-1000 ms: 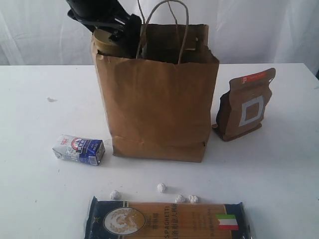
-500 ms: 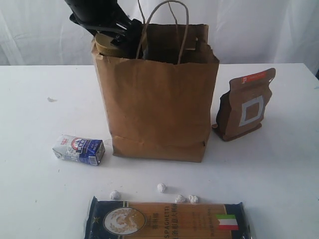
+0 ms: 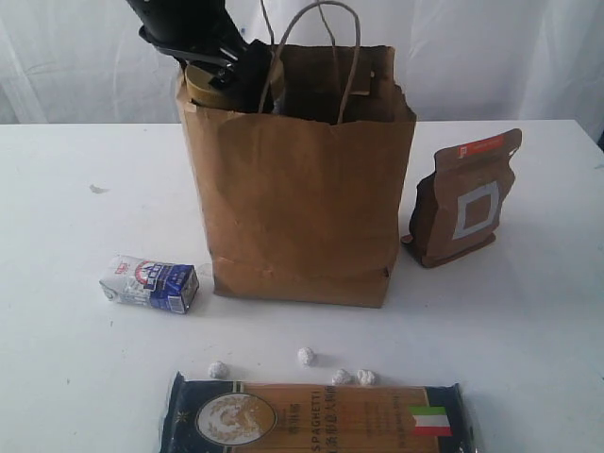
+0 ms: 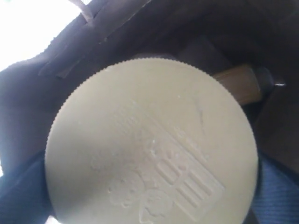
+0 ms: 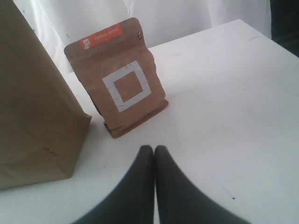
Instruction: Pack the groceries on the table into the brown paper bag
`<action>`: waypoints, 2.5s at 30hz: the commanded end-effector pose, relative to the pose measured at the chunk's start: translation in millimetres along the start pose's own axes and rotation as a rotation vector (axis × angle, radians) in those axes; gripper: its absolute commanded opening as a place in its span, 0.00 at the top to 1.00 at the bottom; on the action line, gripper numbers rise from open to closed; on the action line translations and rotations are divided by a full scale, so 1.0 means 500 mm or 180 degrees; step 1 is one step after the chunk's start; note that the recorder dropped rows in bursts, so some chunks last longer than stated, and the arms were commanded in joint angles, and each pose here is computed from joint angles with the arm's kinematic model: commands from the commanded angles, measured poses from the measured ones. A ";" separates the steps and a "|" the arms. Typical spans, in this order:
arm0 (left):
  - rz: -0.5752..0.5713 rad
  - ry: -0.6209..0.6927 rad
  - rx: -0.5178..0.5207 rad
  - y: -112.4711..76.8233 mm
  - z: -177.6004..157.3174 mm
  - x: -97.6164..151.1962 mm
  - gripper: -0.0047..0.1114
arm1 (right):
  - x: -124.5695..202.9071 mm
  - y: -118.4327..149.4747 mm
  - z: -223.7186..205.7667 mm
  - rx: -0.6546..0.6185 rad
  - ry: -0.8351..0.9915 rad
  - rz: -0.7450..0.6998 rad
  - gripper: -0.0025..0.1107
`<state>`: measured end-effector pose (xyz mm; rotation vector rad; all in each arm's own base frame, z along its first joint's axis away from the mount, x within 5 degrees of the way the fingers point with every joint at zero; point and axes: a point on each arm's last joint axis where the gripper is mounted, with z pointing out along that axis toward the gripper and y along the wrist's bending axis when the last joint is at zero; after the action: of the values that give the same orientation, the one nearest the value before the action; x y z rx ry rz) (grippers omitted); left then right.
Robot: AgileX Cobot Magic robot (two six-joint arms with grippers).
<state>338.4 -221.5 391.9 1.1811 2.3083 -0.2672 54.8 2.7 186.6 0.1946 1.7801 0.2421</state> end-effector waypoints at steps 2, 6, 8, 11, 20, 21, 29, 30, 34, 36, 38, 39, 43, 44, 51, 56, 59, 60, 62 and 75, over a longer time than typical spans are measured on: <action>0.0062 -0.0080 0.0152 -0.013 -0.004 -0.004 0.05 | -0.001 -0.001 -0.001 0.0015 -0.0043 0.0003 0.98; 0.0144 0.0034 0.0222 -0.017 -0.005 0.004 0.05 | -0.001 -0.001 -0.001 0.0015 -0.0043 0.0003 0.98; 0.0101 0.0094 0.0280 -0.021 -0.007 0.008 0.05 | -0.001 -0.001 -0.001 0.0015 -0.0043 0.0003 0.98; 0.0239 0.0113 0.0249 -0.022 -0.013 0.010 0.05 | -0.001 -0.001 -0.001 0.0015 -0.0043 0.0003 0.98; 0.0192 0.0110 0.0536 -0.035 -0.007 0.009 0.05 | -0.001 -0.001 -0.001 0.0015 -0.0043 0.0003 0.98; 0.0269 0.0101 0.0547 -0.037 -0.007 0.008 0.05 | -0.001 -0.001 -0.001 0.0015 -0.0043 0.0003 0.98; 0.0215 0.0145 0.0568 -0.039 -0.013 0.012 0.05 | -0.004 0.001 -0.001 -0.0021 -0.0101 0.0169 0.98; 0.0218 0.0151 0.0556 -0.039 -0.013 0.012 0.05 | -0.010 0.005 -0.001 -0.0091 -0.0205 0.0347 0.98; 0.0215 0.0146 0.0566 -0.039 -0.013 0.012 0.05 | -0.048 0.016 -0.008 -0.0353 -0.0847 0.0561 0.98; 0.0209 0.0145 0.0570 -0.039 -0.013 0.011 0.05 | -0.075 0.022 -0.019 -0.0544 -0.1338 0.0645 0.98; 0.0202 0.0145 0.0570 -0.039 -0.013 0.011 0.05 | -0.095 0.027 -0.031 -0.0745 -0.1717 0.0838 0.98; 0.0202 0.0145 0.0570 -0.039 -0.013 0.011 0.05 | -0.103 0.029 -0.036 -0.0836 -0.1857 0.0934 0.98; 0.0190 0.0121 0.0619 -0.042 -0.014 0.010 0.05 | -0.115 0.035 -0.043 -0.1001 -0.1838 0.1267 0.98; 0.0190 0.0121 0.0620 -0.042 -0.014 0.010 0.05 | -0.128 0.041 -0.045 -0.1020 -0.1770 0.1290 0.98; 0.0222 0.0064 0.0610 -0.045 -0.028 0.009 0.05 | -0.279 0.116 -0.032 -0.1232 -0.1091 0.0695 0.98; 0.0434 -0.0094 0.0679 -0.056 -0.057 0.007 0.05 | -0.347 0.220 0.075 -0.1642 -0.0469 0.0039 0.98; 0.0524 -0.0204 0.0751 -0.064 -0.075 0.005 0.05 | -0.360 0.282 0.160 -0.1812 -0.0190 -0.0369 0.98; 0.0525 -0.0218 0.0777 -0.066 -0.075 0.004 0.05 | -0.374 0.300 0.181 -0.1886 -0.0184 -0.0514 0.98; 0.0530 -0.0231 0.0785 -0.067 -0.077 0.004 0.05 | -0.381 0.324 0.218 -0.1989 -0.0088 -0.0685 0.98; 0.0602 -0.0068 0.0489 -0.048 -0.073 0.013 0.05 | -0.413 0.399 0.330 -0.3018 0.0561 -0.0827 0.98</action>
<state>311.5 -225.4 416.1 1.4218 2.0923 -0.4330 258.6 145.8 403.4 -0.6749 1.6432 0.8289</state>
